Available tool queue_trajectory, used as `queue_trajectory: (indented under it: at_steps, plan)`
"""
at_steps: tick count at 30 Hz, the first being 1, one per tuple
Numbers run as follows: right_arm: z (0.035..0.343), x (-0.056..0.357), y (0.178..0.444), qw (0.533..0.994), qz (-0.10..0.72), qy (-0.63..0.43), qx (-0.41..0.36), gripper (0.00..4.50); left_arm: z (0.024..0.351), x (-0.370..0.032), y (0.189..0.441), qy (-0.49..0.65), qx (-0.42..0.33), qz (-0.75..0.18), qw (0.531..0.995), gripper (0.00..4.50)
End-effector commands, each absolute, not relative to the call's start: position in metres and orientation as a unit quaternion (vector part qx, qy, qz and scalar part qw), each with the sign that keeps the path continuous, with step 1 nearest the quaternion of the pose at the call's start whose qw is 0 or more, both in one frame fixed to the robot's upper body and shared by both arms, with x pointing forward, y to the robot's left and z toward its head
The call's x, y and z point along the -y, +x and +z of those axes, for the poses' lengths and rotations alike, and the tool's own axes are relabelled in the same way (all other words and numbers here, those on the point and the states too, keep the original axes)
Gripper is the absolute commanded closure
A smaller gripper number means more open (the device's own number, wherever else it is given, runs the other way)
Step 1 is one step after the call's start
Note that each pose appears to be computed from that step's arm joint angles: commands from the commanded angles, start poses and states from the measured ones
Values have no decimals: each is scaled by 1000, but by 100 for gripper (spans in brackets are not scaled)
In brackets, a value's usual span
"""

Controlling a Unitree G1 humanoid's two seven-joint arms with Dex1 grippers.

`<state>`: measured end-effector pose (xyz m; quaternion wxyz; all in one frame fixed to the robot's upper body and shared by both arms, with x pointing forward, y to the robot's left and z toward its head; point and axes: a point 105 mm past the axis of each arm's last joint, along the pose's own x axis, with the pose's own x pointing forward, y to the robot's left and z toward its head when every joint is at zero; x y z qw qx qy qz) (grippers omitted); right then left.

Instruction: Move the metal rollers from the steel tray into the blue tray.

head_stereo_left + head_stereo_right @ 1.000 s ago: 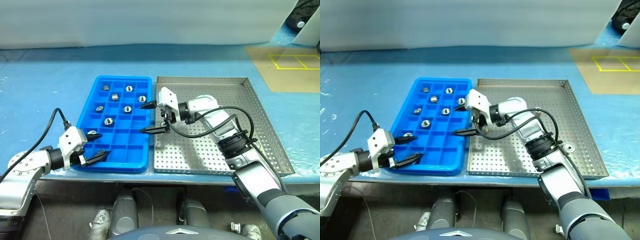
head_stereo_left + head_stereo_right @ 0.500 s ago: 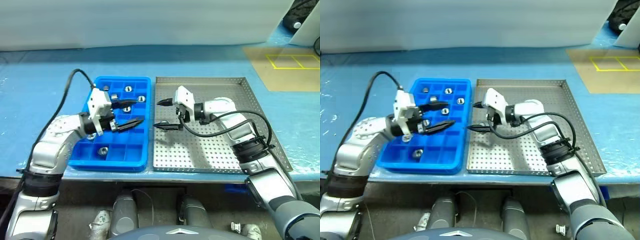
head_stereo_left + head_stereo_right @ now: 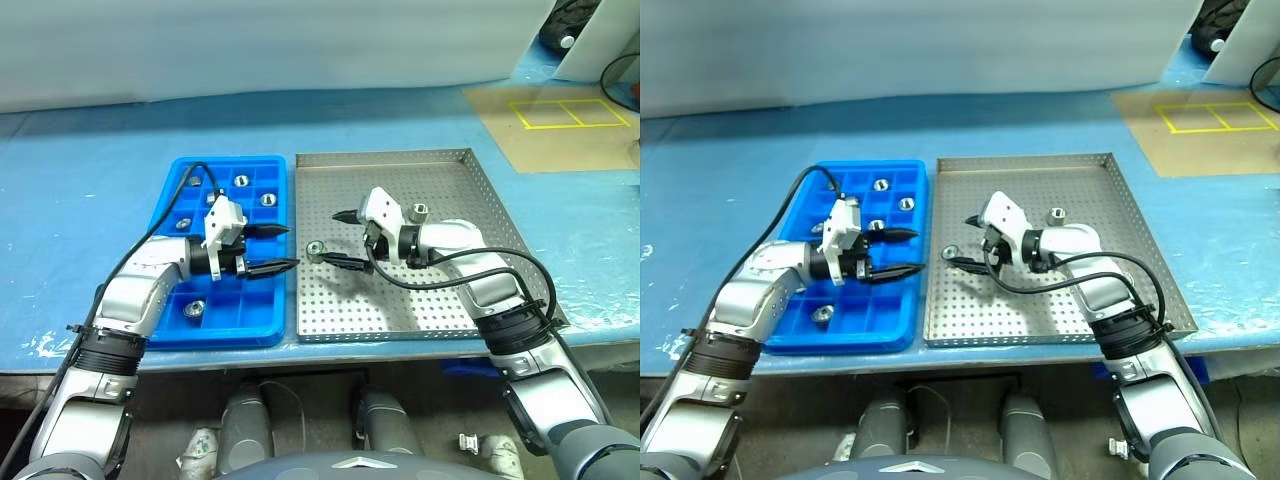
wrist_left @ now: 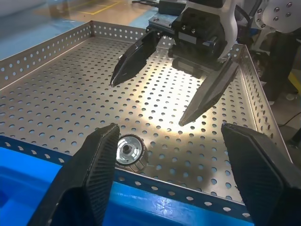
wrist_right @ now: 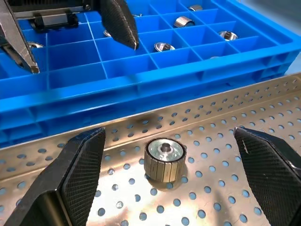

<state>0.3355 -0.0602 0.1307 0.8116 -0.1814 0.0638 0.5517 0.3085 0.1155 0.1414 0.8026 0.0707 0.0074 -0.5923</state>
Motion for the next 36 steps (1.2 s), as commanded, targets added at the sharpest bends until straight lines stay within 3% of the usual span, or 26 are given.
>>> queue_trajectory:
  at_steps: [1,8,21,24,30,36]
  plan:
    - [124,54,343,813,548,-184,-63,0,152,-120,306,86,13,-589,804,86]
    - [92,58,357,822,533,-167,-111,0,155,-124,304,91,15,-584,807,86]
    - [83,43,359,824,533,-159,-107,0,154,-126,303,89,13,-574,814,86]
    - [82,41,360,830,527,-151,-104,55,153,-127,303,89,11,-572,816,82]
    - [83,42,366,840,509,-162,-92,252,151,-128,303,89,8,-571,816,82]
    - [88,46,371,846,497,-175,-82,283,152,-130,301,89,7,-571,816,82]
